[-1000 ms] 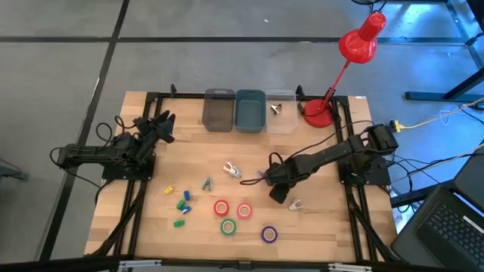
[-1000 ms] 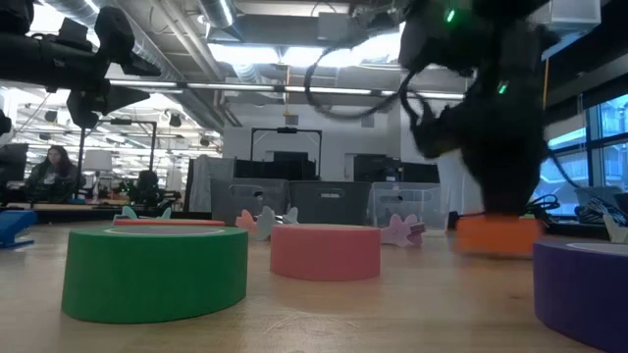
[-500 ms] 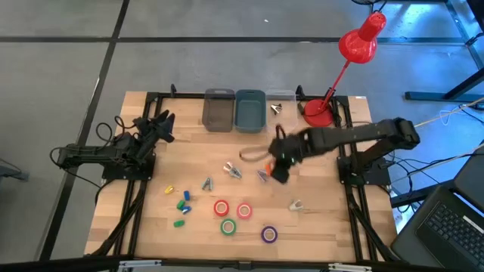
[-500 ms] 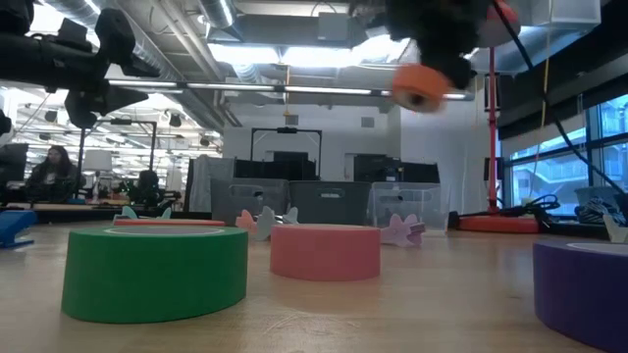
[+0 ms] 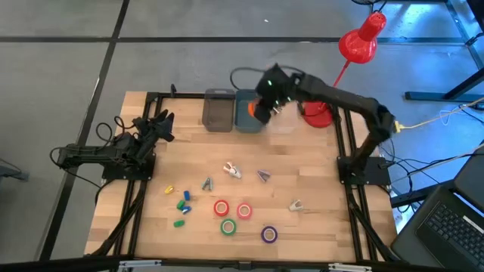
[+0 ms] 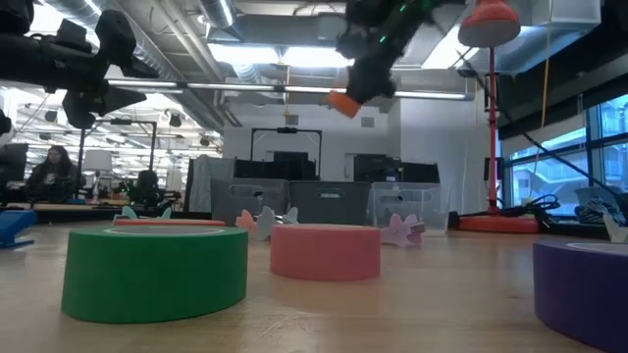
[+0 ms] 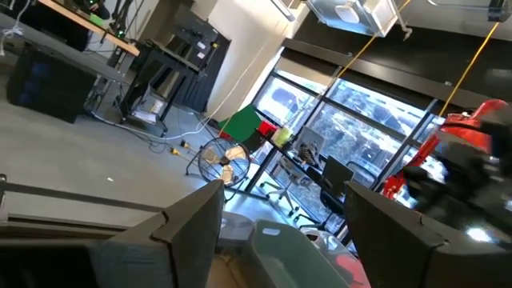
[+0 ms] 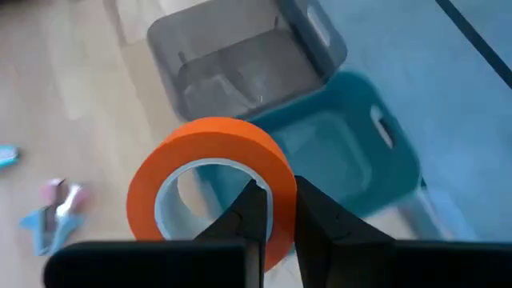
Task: Pick and place Stapler, Stapler remover, tape
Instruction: Put the orange tape into the green bin
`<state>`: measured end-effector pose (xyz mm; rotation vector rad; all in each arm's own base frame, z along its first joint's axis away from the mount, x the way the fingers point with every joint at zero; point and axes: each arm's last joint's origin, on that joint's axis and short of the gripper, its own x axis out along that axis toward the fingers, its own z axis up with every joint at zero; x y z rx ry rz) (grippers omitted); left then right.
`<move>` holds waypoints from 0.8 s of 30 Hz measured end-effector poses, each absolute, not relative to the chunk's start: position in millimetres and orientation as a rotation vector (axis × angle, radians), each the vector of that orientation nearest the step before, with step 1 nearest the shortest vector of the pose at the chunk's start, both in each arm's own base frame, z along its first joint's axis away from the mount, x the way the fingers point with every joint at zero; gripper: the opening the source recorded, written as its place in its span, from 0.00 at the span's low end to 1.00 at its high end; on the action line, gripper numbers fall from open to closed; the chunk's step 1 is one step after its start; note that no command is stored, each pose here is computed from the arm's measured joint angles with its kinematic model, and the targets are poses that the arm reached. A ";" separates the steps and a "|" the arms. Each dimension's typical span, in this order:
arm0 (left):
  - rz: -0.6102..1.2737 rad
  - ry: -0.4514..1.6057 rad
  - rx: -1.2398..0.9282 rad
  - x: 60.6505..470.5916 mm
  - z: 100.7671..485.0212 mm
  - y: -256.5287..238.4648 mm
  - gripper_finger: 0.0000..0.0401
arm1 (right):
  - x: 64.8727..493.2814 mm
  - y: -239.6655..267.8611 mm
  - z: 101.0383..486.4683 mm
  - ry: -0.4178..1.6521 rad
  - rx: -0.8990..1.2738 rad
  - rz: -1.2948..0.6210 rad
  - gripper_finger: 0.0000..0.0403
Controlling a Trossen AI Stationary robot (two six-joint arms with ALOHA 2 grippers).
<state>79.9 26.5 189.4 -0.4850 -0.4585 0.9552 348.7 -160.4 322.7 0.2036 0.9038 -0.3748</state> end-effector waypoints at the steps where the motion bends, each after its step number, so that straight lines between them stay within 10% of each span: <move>1: 0.956 -0.459 -0.485 79.9 189.4 26.5 0.61 | 354.2 -170.6 319.8 0.912 0.196 -0.357 0.09; 24: 0.971 -0.459 -0.485 79.5 189.3 26.7 0.62 | 409.7 -276.5 188.9 1.295 0.235 -0.232 0.09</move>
